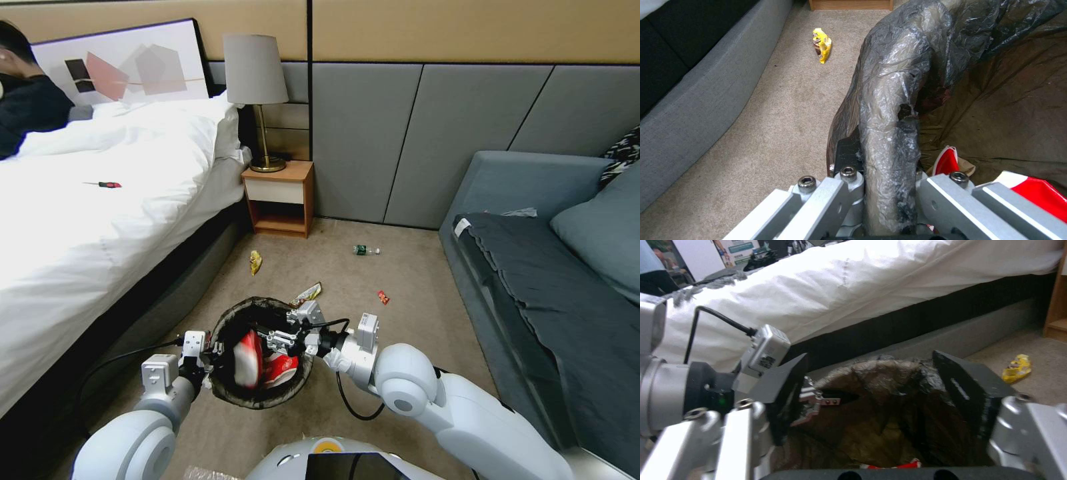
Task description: Pick up the trash bin, then pick up the garbage from the floor and place it into the trash bin.
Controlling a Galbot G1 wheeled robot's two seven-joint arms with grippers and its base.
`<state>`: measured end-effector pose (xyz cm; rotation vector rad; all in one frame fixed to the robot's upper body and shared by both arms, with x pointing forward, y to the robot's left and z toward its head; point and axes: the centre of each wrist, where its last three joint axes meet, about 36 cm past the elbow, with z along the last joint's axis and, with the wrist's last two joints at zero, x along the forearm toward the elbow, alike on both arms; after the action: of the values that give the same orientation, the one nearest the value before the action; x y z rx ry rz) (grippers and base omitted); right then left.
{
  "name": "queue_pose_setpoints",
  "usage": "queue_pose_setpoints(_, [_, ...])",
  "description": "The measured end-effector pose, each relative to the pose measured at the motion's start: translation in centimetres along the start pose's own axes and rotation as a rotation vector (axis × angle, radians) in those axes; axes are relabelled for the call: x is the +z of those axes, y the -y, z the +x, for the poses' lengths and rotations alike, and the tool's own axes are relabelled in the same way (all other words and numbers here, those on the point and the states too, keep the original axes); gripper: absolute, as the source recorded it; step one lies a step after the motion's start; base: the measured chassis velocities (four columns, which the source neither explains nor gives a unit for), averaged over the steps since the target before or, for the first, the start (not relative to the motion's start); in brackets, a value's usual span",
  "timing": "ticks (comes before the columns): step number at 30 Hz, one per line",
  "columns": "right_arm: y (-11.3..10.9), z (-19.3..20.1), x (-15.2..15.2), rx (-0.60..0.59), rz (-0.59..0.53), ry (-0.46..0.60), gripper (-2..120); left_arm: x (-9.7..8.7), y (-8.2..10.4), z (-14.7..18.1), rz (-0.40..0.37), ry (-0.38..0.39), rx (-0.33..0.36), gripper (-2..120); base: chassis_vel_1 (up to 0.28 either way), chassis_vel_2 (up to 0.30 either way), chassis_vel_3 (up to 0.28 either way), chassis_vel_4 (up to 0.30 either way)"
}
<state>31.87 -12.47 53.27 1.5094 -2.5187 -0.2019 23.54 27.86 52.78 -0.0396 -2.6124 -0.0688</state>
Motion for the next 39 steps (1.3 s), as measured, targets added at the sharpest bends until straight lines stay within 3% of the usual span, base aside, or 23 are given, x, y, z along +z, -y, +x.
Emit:
queue_pose_setpoints(6, [0.0, 0.7, -0.1, 0.017, 0.008, 0.004, 99, 0.1, -0.1, 0.1, -0.006, -0.007, 0.001, 2, 0.0, 0.0, 0.0, 0.0])
queue_pose_setpoints(21, [-1.2, 5.6, -2.4, 0.149, 0.045, 0.102, 100, 0.4, -0.2, 0.3, -0.013, -0.027, 0.001, 2, 0.0, 0.0, 0.0, 0.0])
queue_pose_setpoints(24, [-1.3, 7.6, -1.0, 0.359, 0.052, 0.115, 100, 0.6, -0.2, 0.4, 0.001, -0.032, -0.001, 2, 0.0, 0.0, 0.0, 0.0])
queue_pose_setpoints(25, [-1.3, 7.6, -1.0, 0.359, 0.052, 0.115, 100, 0.6, -0.2, 0.4, 0.001, -0.032, -0.001, 2, 0.0, 0.0, 0.0, 0.0])
queue_pose_setpoints(28, [0.3, 9.4, 0.7, 0.608, 0.18, 0.17, 100, 0.7, -0.2, 0.4, 0.009, -0.031, -0.003, 2, 0.0, 0.0, 0.0, 0.0])
queue_pose_setpoints(29, [0.3, 9.4, 0.7, 0.608, 0.18, 0.17, 100, 0.7, -0.2, 0.4, 0.009, -0.031, -0.003, 2, 0.0, 0.0, 0.0, 0.0])
queue_pose_setpoints(31, [1.6, 10.7, 2.2, 0.752, 0.261, 0.185, 100, 0.7, -0.1, 0.4, 0.011, -0.028, -0.003, 2, 0.0, 0.0, 0.0, 0.0])
queue_pose_setpoints(32, [1.6, 10.7, 2.2, 0.752, 0.261, 0.185, 100, 0.7, -0.1, 0.4, 0.011, -0.028, -0.003, 2, 0.0, 0.0, 0.0, 0.0])
queue_pose_setpoints(33, [2.2, 11.4, 3.3, 0.843, 0.306, 0.19, 100, 0.6, -0.1, 0.3, 0.011, -0.027, 0.0, 2, 0.0, 0.0, 0.0, 0.0])
queue_pose_setpoints(37, [3.2, 12.4, 5.6, 0.982, 0.328, 0.188, 100, 0.3, -0.1, 0.2, 0.013, -0.01, 0.001, 2, 0.0, 0.0, 0.0, 0.0])
queue_pose_setpoints(39, [3.3, 12.5, 5.9, 1.002, 0.325, 0.189, 100, 0.3, -0.1, 0.1, 0.013, -0.005, 0.001, 2, 0.0, 0.0, 0.0, 0.0])
